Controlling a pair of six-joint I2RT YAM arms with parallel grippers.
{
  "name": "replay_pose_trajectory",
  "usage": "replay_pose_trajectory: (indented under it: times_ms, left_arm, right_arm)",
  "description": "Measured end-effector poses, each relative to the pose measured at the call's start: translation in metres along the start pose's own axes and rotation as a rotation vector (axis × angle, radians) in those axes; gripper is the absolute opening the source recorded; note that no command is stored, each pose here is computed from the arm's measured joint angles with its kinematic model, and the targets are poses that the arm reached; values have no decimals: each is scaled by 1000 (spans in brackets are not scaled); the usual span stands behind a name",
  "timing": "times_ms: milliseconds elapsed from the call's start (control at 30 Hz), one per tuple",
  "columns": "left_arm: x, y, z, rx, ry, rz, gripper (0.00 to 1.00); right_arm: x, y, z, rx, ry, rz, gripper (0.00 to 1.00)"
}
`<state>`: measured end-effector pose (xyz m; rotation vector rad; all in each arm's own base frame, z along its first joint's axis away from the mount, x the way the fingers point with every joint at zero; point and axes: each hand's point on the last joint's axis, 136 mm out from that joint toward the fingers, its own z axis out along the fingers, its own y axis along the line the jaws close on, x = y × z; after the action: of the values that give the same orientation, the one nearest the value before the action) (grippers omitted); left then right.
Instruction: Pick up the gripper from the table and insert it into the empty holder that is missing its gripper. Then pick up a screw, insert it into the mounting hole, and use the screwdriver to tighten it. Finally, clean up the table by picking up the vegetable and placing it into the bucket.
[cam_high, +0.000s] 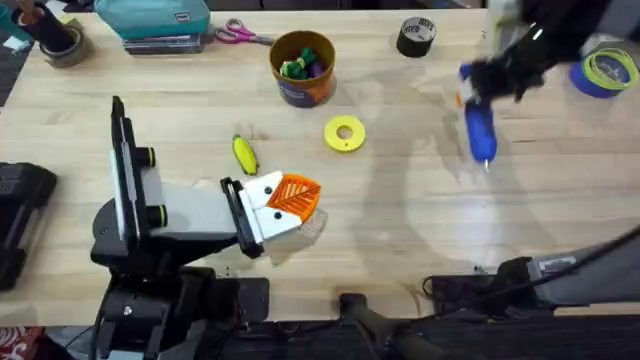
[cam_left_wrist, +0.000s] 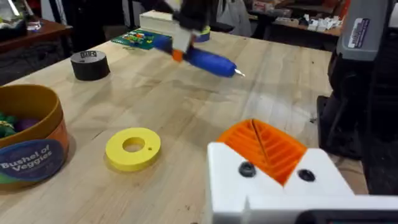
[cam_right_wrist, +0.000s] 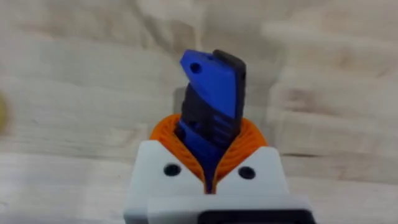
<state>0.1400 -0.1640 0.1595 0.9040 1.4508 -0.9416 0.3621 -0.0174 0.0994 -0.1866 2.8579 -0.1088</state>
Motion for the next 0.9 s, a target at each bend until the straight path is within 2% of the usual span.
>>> replay_pose_trajectory:
  times_ms: [233, 467, 633, 900]
  left_arm:
    - [0, 0, 0, 0, 0, 0, 4]
    - [0, 0, 0, 0, 0, 0, 4]
    - [0, 0, 0, 0, 0, 0, 4]
    - [0, 0, 0, 0, 0, 0, 4]
  right_arm:
    - [-82, 13, -108, -44, -364, -33, 22]
    - [-136, 53, -203, -141, -673, -115, 22]
    - [-153, 87, -258, -222, -851, -146, 22]
    - [-149, 144, -328, -357, -1056, -240, 22]
